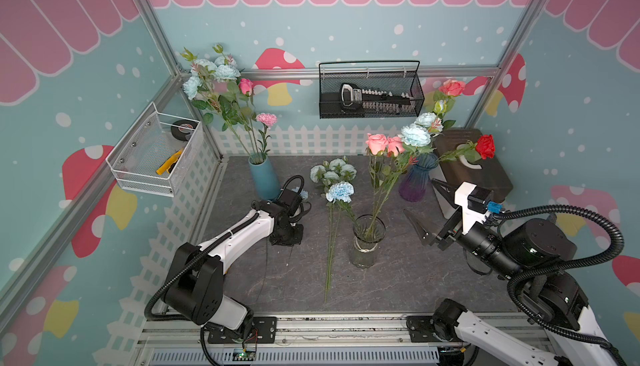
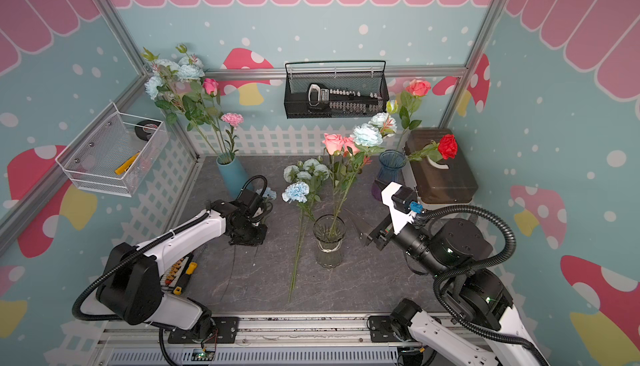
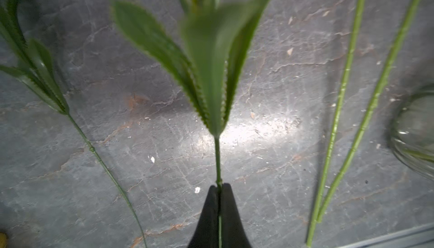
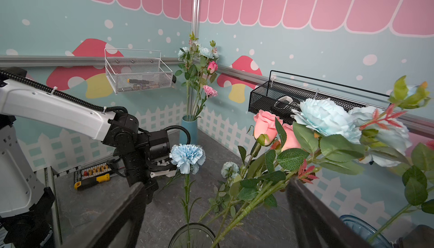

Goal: Pick out blue flowers from the vase
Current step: Place the flower at the center of the board.

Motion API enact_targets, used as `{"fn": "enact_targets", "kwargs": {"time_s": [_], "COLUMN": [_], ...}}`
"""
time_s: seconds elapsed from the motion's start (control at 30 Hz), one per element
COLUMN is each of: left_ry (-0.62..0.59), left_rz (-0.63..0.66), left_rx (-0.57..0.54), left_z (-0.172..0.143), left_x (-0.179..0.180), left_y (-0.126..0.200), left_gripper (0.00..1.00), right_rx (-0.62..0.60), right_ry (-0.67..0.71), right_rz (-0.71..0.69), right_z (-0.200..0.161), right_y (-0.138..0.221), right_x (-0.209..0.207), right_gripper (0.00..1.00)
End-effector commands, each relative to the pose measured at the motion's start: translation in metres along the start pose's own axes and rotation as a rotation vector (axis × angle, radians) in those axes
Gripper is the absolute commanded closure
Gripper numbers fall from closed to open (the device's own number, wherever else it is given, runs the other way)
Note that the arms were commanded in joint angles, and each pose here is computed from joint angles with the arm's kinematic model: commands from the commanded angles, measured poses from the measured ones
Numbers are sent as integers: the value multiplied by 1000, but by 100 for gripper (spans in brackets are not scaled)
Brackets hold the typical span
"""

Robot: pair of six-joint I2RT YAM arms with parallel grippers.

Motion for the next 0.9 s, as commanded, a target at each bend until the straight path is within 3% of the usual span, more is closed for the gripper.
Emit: {"fn": "enact_targets", "kwargs": {"time_s": [0.0, 0.37, 0.87], "left_ry": [42, 70, 80], "left_rz": [124, 297, 319], "left_rx": [3, 124, 149], "left_z": [4, -5, -6], "left_x": [16, 35, 38], "left_y": [-7, -36, -43], "left_gripper": [100, 100, 100], "right_rx": [-7, 5, 22], "right_ry": [26, 26, 25], "right_rz": [-11, 6, 21], "right_z": [0, -3, -6], "right_y": [3, -5, -12], "right_x": [-1, 2, 4], "right_gripper": [7, 6, 6]}}
Point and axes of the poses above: each gripper's point midway between its finger pads, its own y axis back along the fingers, its own x axis along the line the jaws close on, z = x × y, the point moved 6 cm from there along y, back along the fingers, and after that the axes turned 12 degrees about y, right-handed, at the moved point
